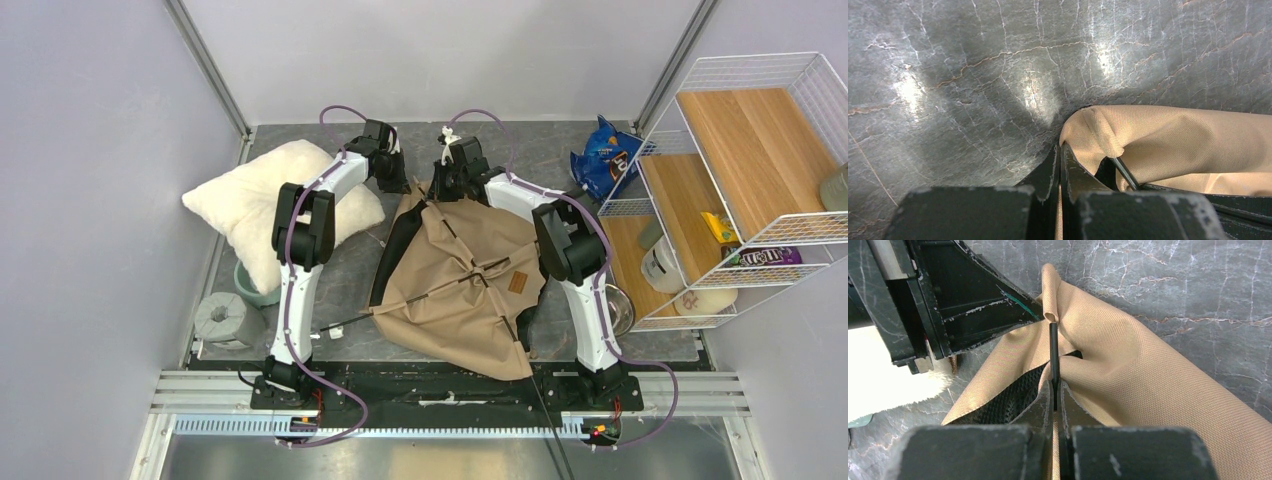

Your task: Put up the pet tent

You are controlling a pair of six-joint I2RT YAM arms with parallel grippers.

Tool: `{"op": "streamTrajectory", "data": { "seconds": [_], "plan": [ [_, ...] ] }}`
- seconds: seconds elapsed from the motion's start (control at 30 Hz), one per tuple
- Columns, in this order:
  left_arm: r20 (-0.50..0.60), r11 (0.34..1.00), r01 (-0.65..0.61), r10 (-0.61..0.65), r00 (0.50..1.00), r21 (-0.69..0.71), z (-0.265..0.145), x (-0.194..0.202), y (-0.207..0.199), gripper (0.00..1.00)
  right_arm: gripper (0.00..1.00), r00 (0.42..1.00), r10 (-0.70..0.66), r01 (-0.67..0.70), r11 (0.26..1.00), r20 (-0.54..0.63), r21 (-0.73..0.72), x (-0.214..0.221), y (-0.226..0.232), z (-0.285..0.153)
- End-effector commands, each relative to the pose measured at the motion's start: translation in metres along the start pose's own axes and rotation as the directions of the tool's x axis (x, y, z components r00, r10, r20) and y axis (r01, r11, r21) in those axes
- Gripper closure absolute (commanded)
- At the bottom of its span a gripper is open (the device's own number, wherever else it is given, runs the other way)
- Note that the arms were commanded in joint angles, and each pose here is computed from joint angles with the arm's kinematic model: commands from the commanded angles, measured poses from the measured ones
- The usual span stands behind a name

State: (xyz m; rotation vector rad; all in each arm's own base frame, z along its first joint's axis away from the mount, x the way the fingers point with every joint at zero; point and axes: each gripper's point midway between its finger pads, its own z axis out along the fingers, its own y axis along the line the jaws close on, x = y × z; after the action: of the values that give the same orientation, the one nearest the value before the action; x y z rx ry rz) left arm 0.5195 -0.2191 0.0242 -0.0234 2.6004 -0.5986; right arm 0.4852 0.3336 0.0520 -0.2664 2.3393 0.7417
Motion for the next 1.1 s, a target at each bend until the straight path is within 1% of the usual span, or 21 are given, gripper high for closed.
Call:
{"op": "streamTrajectory", "data": {
  "seconds": [0.0, 0.33, 0.47, 0.9, 1.07],
  "plan": [
    [0.052, 1.0, -0.014, 0.013, 0.999, 0.028, -0.018, -0.016, -0.011, 0.98, 1.0, 0.998, 0.0, 0.002, 1.0, 0.061, -0.031, -0.018, 0.011, 0.007],
    [0.046, 0.999, -0.013, 0.012, 0.999, 0.04, -0.017, -0.014, -0.012, 0.98, 1.0, 0.995, 0.007, -0.008, 1.0, 0.097, 0.006, -0.032, 0.006, 0.014],
    [0.043, 0.999, -0.017, 0.015, 0.999, 0.044, -0.017, -0.012, -0.012, 0.98, 1.0, 0.994, 0.005, -0.004, 1.0, 0.113, -0.005, -0.036, 0.008, 0.016],
    [0.036, 0.998, -0.031, 0.029, 0.999, 0.06, -0.018, -0.009, -0.014, 0.98, 1.0, 0.994, 0.017, -0.015, 1.0, 0.104, -0.022, -0.039, 0.009, 0.04],
    [0.037, 0.998, -0.036, 0.034, 0.999, 0.06, -0.019, -0.009, -0.014, 0.98, 1.0, 0.99, 0.026, -0.023, 0.999, 0.137, -0.027, -0.046, 0.01, 0.044]
  ]
}}
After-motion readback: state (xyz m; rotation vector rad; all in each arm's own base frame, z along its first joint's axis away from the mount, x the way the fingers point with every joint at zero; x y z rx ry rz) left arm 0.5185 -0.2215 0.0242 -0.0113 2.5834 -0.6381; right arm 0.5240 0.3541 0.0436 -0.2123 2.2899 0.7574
